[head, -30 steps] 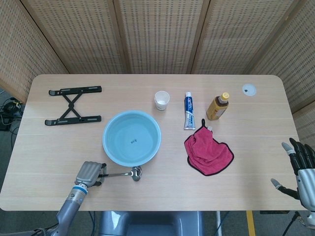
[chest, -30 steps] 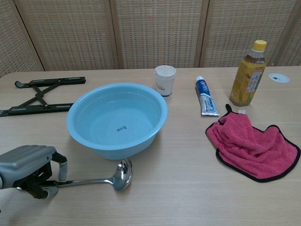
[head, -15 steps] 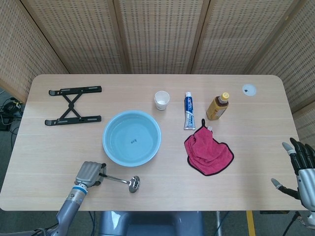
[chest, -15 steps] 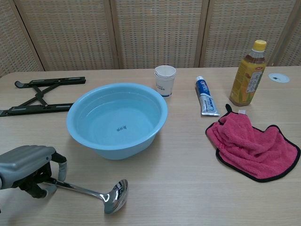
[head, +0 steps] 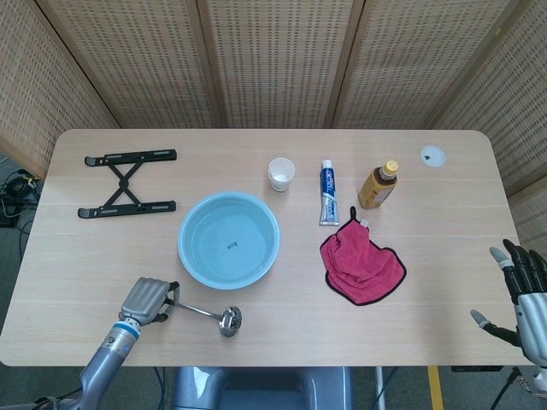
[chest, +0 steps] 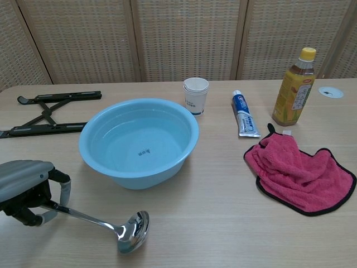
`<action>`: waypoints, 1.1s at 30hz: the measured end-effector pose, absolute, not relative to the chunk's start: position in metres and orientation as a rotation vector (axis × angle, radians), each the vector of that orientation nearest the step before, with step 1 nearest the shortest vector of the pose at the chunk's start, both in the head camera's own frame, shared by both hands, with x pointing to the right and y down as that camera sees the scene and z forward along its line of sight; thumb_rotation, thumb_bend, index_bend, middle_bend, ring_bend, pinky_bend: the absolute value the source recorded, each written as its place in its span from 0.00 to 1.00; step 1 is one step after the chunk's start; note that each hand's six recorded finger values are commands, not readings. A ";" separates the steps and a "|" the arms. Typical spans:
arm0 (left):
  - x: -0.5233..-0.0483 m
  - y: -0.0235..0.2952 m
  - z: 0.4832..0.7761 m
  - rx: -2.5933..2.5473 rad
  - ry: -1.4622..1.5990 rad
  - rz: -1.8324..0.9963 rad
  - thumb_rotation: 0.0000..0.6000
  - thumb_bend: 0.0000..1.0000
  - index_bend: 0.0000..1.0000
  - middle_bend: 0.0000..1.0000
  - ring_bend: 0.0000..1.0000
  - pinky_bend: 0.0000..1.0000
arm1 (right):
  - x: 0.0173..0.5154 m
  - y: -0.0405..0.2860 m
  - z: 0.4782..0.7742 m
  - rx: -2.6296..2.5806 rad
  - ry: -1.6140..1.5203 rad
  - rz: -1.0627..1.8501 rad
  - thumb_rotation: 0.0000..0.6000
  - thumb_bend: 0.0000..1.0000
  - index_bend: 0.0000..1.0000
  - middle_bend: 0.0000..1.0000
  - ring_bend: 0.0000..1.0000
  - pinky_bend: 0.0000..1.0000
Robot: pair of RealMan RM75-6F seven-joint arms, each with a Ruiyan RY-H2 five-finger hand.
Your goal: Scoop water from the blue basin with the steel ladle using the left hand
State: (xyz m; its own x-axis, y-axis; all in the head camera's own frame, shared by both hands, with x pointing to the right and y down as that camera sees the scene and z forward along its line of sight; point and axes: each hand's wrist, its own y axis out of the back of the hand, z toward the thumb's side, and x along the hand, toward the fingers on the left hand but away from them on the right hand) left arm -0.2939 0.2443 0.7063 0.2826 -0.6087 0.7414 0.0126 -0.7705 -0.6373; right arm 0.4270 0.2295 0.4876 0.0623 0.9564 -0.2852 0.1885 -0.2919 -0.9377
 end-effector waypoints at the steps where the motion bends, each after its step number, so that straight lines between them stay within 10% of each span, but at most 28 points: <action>1: -0.295 0.243 0.702 -2.024 0.532 -1.507 1.00 0.67 0.75 0.91 0.87 0.93 | 0.427 0.230 0.488 -1.593 -1.174 1.297 1.00 0.00 0.00 0.00 0.00 0.00; 16: -0.294 0.214 0.648 -1.996 0.558 -1.404 1.00 0.68 0.78 0.91 0.87 0.93 | 0.426 0.230 0.488 -1.593 -1.170 1.299 1.00 0.00 0.00 0.00 0.00 0.00; 33: -0.256 0.102 0.611 -1.847 0.534 -1.442 1.00 0.69 0.80 0.91 0.87 0.93 | 0.431 0.225 0.494 -1.572 -1.179 1.335 1.00 0.00 0.00 0.00 0.00 0.00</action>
